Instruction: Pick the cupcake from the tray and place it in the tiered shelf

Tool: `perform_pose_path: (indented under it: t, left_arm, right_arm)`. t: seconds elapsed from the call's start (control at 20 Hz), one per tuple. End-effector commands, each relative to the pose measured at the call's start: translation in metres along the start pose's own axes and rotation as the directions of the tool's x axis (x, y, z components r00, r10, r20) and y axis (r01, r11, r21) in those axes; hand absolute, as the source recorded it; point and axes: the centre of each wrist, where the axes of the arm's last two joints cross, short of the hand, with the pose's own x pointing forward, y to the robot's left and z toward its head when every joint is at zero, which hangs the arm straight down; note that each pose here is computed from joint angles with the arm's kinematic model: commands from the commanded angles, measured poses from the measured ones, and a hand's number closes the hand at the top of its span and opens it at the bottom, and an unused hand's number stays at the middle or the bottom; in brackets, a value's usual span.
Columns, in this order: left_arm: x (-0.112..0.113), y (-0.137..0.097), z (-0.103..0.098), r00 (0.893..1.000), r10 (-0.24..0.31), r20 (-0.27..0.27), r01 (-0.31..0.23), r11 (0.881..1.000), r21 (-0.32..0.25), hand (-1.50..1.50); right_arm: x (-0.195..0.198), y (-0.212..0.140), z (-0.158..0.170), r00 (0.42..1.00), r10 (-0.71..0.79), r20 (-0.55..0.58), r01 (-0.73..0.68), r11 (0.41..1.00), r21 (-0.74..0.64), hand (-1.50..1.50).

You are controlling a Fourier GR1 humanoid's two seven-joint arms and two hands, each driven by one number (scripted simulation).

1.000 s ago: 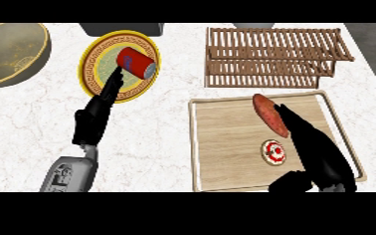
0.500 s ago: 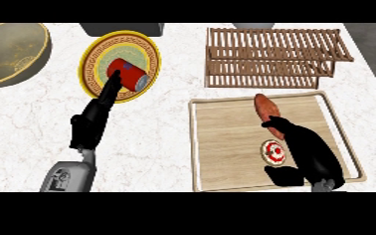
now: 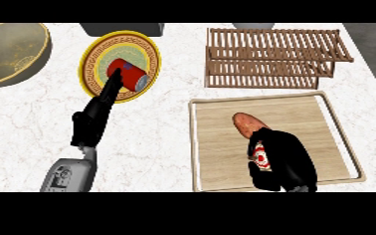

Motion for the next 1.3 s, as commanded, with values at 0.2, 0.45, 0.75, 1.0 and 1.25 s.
perform_pose_path:
  t: [0.2, 0.45, 0.75, 1.0, 1.25]
  left_arm:
    - [-0.001, -0.012, 0.004, 1.0, -0.001, 0.018, 0.001, 1.0, -0.029, 0.0]
    - [0.003, -0.006, -0.001, 1.0, -0.003, 0.003, 0.003, 1.0, -0.021, 0.0]
    - [0.007, -0.007, -0.007, 1.0, -0.006, 0.015, 0.006, 1.0, -0.012, 0.0]
    - [0.013, 0.003, -0.011, 1.0, -0.003, 0.005, 0.003, 1.0, -0.005, 0.0]
    - [-0.001, -0.007, 0.006, 1.0, 0.004, -0.002, -0.004, 1.0, 0.013, 0.0]
  right_arm:
    - [0.119, 0.062, 0.022, 0.999, -0.02, -0.035, 0.019, 0.999, -0.029, 1.5]
    - [0.145, 0.066, 0.04, 0.99, -0.139, 0.023, 0.141, 0.987, -0.079, 1.5]
    - [0.159, 0.027, 0.053, 0.88, -0.416, 0.23, 0.463, 0.859, -0.22, 1.5]
    - [0.174, -0.011, 0.067, 0.873, -0.404, 0.271, 0.481, 0.806, -0.346, 1.5]
    - [0.174, -0.038, 0.078, 0.895, -0.382, 0.23, 0.445, 0.745, -0.497, 1.5]
